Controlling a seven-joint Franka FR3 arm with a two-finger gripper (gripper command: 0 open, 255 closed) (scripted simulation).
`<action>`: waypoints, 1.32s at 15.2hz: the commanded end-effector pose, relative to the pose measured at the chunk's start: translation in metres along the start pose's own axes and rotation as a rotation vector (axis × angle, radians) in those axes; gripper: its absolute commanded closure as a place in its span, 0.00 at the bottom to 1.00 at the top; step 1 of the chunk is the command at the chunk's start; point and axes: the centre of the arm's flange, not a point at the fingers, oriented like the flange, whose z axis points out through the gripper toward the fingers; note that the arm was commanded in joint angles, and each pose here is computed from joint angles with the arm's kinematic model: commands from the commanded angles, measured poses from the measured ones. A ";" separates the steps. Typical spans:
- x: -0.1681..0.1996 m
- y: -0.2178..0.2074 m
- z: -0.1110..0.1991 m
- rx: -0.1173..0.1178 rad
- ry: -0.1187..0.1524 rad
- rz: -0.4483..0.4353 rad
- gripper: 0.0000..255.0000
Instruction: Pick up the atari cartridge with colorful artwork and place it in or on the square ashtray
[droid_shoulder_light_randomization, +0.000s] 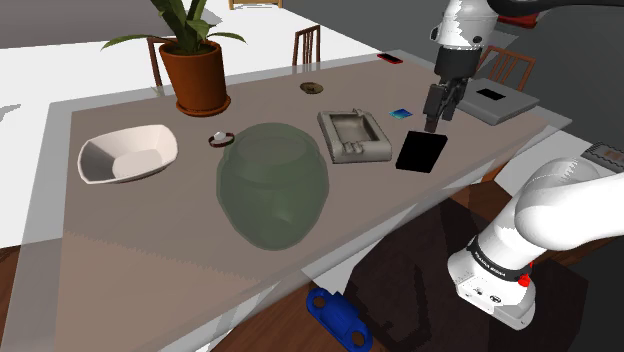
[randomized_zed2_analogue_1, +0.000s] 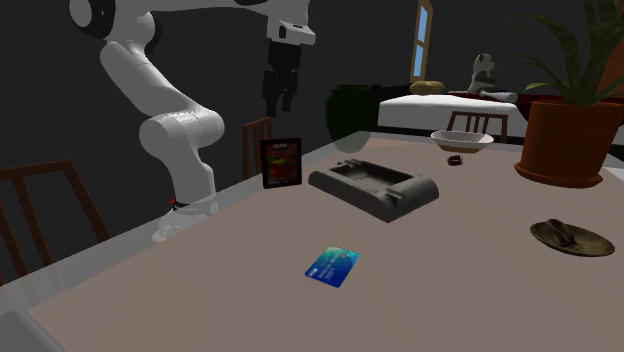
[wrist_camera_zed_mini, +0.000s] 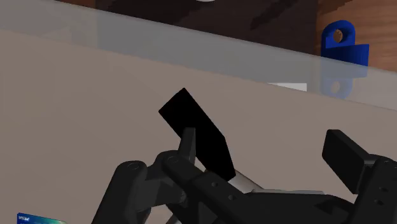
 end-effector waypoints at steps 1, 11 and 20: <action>0.000 0.000 0.000 0.000 0.000 0.000 0.00; 0.049 0.010 0.041 -0.056 0.156 -0.095 0.00; 0.052 0.011 0.059 -0.056 0.156 -0.095 0.00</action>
